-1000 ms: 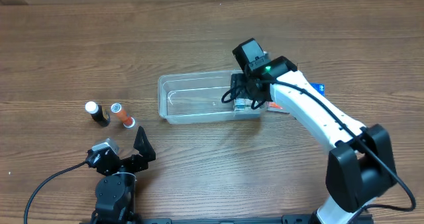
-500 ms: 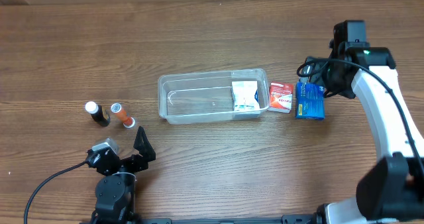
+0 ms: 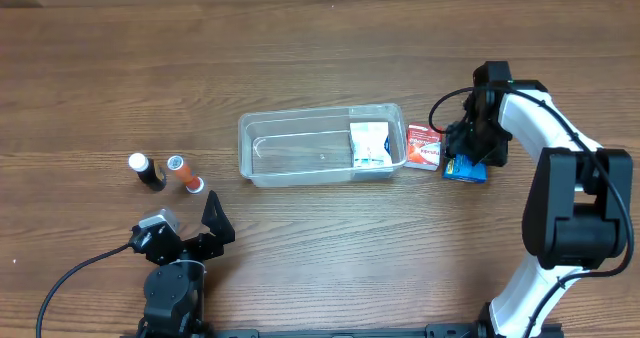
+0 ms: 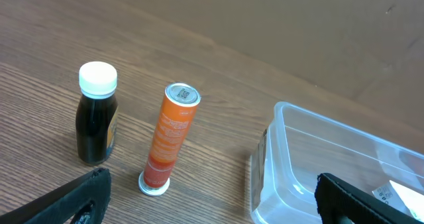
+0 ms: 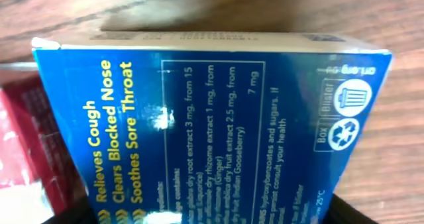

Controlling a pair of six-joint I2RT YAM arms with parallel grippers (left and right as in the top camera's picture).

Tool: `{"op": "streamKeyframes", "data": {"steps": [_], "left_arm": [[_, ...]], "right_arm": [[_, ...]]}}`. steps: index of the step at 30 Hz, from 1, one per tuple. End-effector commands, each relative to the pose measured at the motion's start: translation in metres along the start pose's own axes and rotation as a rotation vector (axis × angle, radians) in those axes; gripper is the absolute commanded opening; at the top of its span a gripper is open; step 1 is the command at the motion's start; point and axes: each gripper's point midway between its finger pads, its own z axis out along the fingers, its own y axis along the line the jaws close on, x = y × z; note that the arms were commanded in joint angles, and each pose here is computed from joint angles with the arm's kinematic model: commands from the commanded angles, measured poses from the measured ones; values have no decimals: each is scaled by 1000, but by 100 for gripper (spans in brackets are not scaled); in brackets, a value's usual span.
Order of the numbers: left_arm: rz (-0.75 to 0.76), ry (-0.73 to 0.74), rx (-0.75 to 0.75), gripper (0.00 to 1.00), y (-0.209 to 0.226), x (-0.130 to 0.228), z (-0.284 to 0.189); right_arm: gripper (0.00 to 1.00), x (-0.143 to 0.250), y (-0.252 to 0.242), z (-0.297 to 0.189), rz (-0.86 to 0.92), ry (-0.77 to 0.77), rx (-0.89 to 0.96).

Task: Pack container
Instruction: 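Move the right gripper back and grasp the blue box, then place the blue box into the container beside the white box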

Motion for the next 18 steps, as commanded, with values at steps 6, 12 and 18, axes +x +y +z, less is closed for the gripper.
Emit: {"op": "streamKeyframes", "data": {"steps": [6, 12, 18], "left_arm": [[-13, -14, -15, 100, 3, -1, 0], [-13, -14, -15, 100, 3, -1, 0], [-13, -14, -15, 100, 3, -1, 0]], "right_arm": [[60, 25, 38, -166, -23, -306, -117], [60, 77, 187, -226, -301, -519, -348], [61, 53, 269, -139, -337, -443, -335]]}}
